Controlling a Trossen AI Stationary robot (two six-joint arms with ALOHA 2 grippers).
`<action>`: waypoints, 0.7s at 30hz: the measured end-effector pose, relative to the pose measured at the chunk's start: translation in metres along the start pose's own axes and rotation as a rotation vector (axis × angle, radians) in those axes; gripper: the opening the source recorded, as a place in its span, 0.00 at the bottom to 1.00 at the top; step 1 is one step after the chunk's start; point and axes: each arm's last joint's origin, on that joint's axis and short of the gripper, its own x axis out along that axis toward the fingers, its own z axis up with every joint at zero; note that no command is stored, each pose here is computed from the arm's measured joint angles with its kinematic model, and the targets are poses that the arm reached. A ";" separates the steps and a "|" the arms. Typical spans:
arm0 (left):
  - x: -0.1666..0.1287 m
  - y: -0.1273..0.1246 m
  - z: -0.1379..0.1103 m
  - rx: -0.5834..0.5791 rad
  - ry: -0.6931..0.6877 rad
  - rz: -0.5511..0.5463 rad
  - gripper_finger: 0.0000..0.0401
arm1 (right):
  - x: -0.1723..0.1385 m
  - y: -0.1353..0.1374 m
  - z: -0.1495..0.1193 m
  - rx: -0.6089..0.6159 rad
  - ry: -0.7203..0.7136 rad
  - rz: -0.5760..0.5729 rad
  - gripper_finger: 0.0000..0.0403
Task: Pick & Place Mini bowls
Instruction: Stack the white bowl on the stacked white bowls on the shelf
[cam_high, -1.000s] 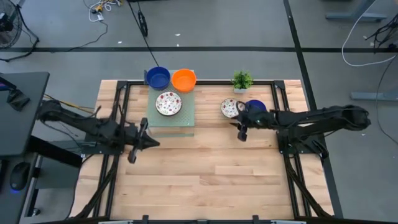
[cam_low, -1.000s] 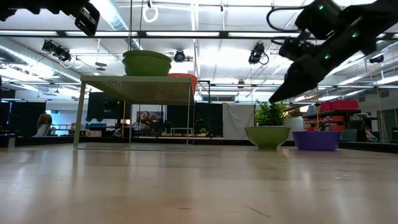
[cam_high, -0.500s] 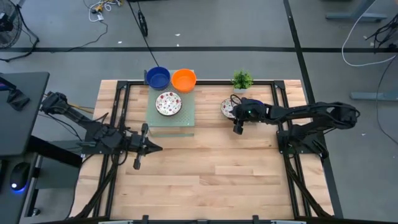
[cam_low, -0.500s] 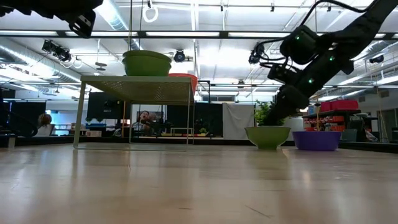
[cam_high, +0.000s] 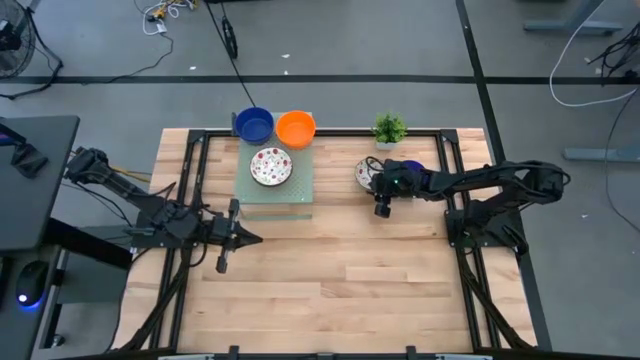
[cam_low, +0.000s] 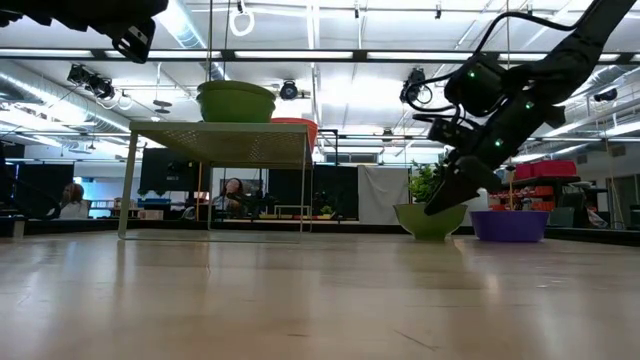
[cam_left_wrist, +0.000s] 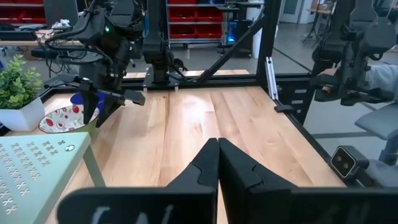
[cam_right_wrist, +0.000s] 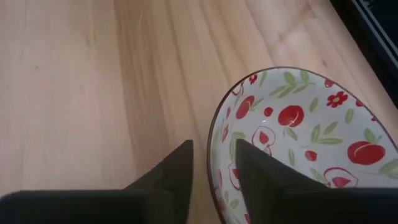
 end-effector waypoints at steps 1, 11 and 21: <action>0.000 0.000 0.000 0.000 0.000 0.000 0.02 | 0.000 0.000 0.000 0.000 -0.002 0.000 0.28; 0.005 -0.002 -0.001 0.035 -0.007 0.005 0.02 | -0.004 0.024 0.009 -0.091 -0.037 0.067 0.04; 0.029 -0.013 -0.007 0.112 -0.042 0.005 0.02 | -0.029 0.097 0.046 -0.224 -0.153 0.358 0.02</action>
